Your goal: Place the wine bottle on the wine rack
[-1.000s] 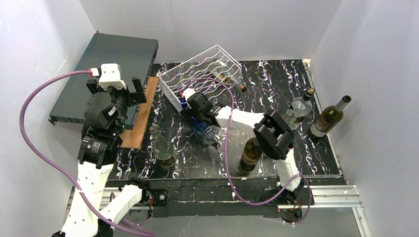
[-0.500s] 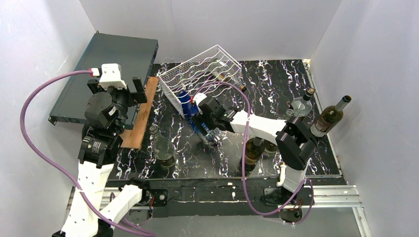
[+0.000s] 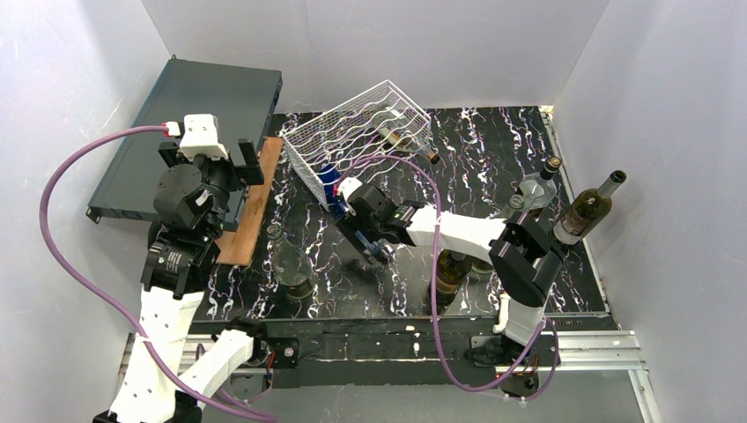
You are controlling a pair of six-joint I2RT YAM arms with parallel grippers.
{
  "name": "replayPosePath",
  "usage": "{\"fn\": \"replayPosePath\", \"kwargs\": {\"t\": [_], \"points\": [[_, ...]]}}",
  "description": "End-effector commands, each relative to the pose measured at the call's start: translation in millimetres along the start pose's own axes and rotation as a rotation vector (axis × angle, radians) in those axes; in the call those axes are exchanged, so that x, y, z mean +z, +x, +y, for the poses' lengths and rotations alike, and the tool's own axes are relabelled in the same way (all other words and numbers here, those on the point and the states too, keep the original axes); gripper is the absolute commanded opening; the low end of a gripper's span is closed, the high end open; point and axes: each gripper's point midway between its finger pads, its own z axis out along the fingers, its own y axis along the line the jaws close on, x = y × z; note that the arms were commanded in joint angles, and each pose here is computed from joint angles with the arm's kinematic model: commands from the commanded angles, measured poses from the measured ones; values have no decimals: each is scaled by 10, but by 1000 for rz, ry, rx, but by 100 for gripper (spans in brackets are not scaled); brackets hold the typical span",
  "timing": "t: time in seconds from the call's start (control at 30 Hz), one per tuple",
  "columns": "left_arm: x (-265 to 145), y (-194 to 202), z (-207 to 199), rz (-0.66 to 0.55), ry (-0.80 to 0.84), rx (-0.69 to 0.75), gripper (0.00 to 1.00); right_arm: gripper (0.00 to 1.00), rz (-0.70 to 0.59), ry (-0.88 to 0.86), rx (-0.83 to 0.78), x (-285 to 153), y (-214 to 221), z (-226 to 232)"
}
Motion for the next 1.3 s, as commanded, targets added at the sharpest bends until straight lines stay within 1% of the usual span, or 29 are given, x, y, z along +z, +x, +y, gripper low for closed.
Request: {"fn": "replayPosePath", "kwargs": {"t": [0.0, 0.23, 0.3, 0.37, 0.43, 0.47, 0.5, 0.57, 0.7, 0.73, 0.77, 1.0, 1.03, 1.1, 1.27], "points": [[-11, -70, 24, -28, -8, -13, 99, 95, -7, 52, -4, 6, 16, -14], [-3, -65, 20, -28, -7, -13, 99, 80, 49, 144, -58, 168, 187, -72], [0, -60, 19, -27, -7, -13, 99, 76, 41, 144, -63, 186, 186, -47], [-5, -67, 22, -29, -7, -13, 99, 70, 28, 141, -67, 194, 183, -27], [-5, -64, 26, -29, -9, -13, 99, 61, 16, 142, -65, 202, 171, -24], [-5, -65, 24, -29, -9, -13, 99, 54, 10, 147, -64, 205, 161, -29], [-1, -60, 23, -27, -9, -13, 99, 46, 5, 161, -65, 211, 156, -51], [0, -58, 21, -27, -8, -13, 99, 36, -14, 171, -64, 213, 109, -68], [-1, -59, 21, -27, -8, -13, 99, 15, -67, 173, -50, 208, -83, -63], [-1, -59, 21, -27, -8, -13, 99, 7, -84, 176, -43, 196, -152, -67], [0, -57, 24, -26, -10, -13, 99, 1, -101, 178, -36, 187, -211, -70], [-1, -60, 23, -27, -10, -11, 99, 1, -216, 203, 7, 147, -552, -103], [-1, -59, 26, -27, -11, -11, 99, 1, -220, 210, -16, 141, -579, -120], [2, -55, 27, -26, -12, -11, 99, 1, -270, 218, -8, 149, -715, -127], [-6, -58, 35, -28, -15, -9, 99, 1, -283, 225, -27, 322, -811, -103]]}}
